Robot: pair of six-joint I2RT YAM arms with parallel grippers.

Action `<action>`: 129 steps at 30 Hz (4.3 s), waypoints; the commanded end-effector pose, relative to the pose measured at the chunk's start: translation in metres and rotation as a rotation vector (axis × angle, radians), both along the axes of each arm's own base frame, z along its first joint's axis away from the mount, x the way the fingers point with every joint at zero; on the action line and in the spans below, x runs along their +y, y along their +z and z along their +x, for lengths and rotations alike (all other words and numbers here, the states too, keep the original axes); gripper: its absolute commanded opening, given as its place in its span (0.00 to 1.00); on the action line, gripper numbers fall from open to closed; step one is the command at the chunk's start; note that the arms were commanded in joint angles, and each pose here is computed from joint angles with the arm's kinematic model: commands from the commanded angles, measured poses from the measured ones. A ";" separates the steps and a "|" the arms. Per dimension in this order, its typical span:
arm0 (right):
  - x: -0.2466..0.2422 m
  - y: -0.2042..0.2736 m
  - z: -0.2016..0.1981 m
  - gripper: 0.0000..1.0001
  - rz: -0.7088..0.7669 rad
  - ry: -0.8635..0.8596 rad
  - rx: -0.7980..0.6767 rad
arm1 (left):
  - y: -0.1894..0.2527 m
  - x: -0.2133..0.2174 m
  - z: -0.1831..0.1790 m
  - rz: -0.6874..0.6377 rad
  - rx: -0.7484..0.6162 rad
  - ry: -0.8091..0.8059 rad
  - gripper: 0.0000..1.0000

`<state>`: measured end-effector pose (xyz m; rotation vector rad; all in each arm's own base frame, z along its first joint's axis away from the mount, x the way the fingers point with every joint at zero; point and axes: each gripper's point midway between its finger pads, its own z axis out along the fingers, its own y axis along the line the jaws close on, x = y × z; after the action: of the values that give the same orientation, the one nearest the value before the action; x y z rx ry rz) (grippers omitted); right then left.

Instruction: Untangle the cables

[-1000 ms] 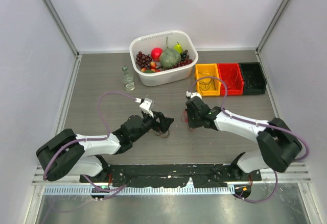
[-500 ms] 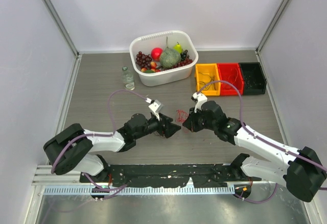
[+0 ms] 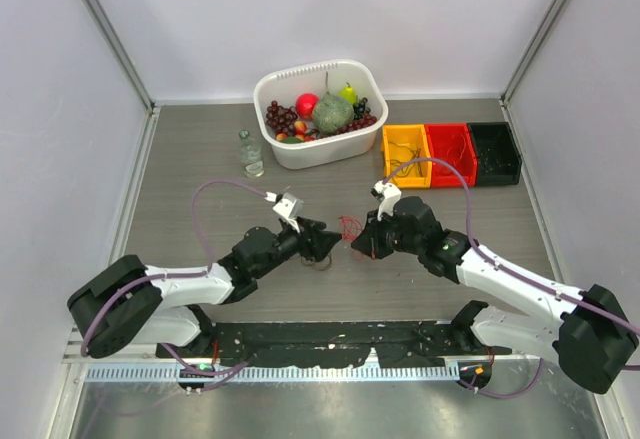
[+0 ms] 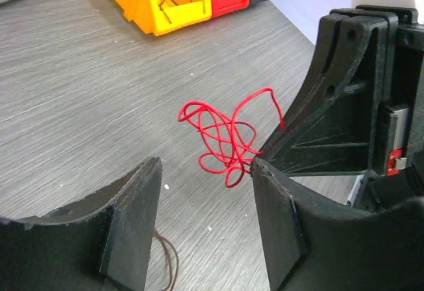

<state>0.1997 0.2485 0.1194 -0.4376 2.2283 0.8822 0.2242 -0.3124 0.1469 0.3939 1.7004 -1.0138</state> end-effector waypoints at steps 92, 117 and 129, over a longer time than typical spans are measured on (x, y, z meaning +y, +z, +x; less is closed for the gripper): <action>-0.001 -0.044 0.002 0.33 0.584 -0.560 0.924 | 0.019 -0.026 -0.018 -0.077 -0.096 -0.187 0.00; -0.023 0.047 0.055 0.01 0.342 -0.246 0.133 | 0.047 0.003 -0.035 -0.162 -0.190 -0.174 0.68; -0.017 0.047 0.045 0.01 0.342 -0.126 0.074 | 0.035 0.018 -0.010 -0.158 -0.105 -0.033 0.70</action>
<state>0.2450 0.2290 0.1548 -0.0145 2.1563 1.1819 0.2020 -0.2932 0.1764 0.4137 1.5166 -1.1317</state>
